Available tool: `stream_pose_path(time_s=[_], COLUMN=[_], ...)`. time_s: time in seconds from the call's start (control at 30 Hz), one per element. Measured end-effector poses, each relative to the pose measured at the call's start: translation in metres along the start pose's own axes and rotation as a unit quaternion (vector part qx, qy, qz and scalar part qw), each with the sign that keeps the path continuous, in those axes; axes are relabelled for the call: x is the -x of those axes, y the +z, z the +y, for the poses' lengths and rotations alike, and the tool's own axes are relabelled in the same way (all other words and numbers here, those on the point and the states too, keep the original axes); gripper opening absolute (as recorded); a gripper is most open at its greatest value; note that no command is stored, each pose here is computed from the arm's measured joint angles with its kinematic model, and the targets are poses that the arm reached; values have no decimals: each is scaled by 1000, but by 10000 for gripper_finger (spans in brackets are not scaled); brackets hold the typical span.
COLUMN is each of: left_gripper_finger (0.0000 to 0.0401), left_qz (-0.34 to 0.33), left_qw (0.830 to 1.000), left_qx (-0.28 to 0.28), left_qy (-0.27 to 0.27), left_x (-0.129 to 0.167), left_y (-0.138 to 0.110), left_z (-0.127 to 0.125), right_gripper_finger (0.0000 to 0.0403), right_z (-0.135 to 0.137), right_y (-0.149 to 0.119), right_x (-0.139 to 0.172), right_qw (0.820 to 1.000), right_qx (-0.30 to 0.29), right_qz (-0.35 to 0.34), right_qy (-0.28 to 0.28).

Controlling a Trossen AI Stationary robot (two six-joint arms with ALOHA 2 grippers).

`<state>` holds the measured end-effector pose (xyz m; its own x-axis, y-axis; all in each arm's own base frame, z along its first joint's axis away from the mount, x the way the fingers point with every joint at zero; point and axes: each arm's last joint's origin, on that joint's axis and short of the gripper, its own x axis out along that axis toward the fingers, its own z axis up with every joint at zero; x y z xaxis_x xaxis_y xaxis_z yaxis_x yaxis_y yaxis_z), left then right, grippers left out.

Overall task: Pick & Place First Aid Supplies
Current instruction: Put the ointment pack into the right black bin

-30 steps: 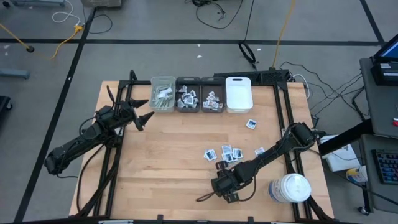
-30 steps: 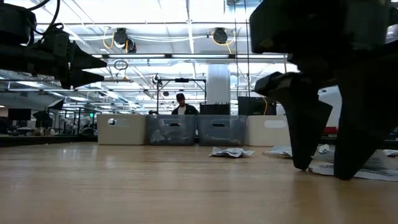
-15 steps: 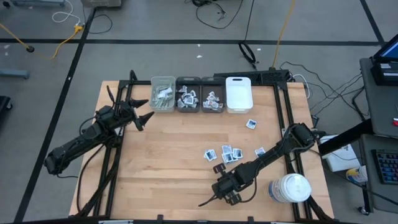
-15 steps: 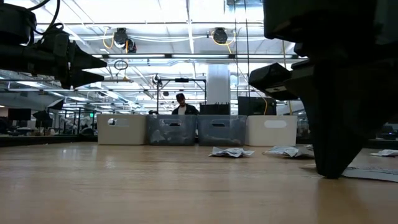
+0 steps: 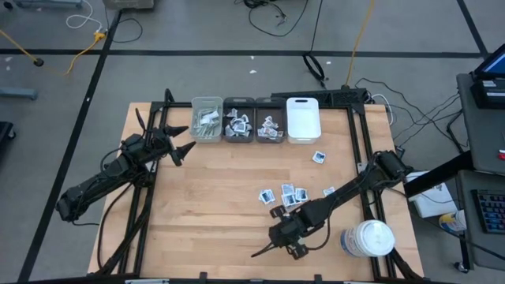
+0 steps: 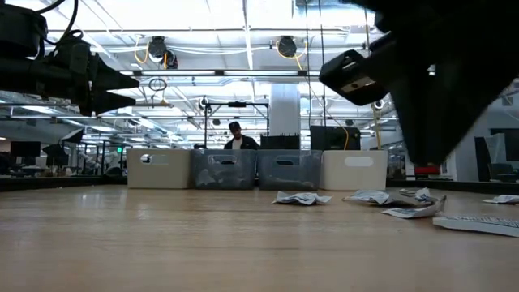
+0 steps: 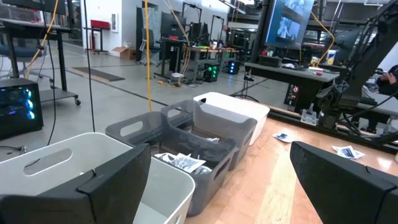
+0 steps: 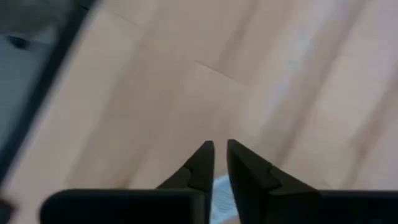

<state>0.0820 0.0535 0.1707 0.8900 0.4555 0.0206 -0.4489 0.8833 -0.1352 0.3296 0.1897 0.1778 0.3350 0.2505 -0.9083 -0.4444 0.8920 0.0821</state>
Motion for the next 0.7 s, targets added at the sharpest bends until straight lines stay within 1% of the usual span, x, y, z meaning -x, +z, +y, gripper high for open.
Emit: stream_pose_path(time_s=[0.1,0.23,0.3,0.33,0.4,0.5,0.57,0.7], left_gripper_finger=[392,392,392,392,392,392,392,392], left_qz=[0,0,0,0,0,0,0,0], left_qw=[1000,1000,1000,1000,1000,1000,1000,1000], left_qx=[0,0,0,0,0,0,0,0], left_qy=[0,0,0,0,0,0,0,0], left_x=[0,0,0,0,0,0,0,0], left_y=[0,0,0,0,0,0,0,0], left_z=[0,0,0,0,0,0,0,0], right_gripper_finger=[64,117,141,151,167,176,177,170], right_z=[4,12,16,18,20,23,26,33], right_y=[0,-5,-7,-8,-8,-10,-12,-14], right_x=[1,1,1,1,1,0,0,0], right_qw=[999,999,998,998,994,980,972,955], right_qx=[4,5,-10,-32,-95,-191,-230,-290], right_qz=[3,22,35,39,42,46,48,53], right_qy=[38,43,43,43,39,12,0,-8])
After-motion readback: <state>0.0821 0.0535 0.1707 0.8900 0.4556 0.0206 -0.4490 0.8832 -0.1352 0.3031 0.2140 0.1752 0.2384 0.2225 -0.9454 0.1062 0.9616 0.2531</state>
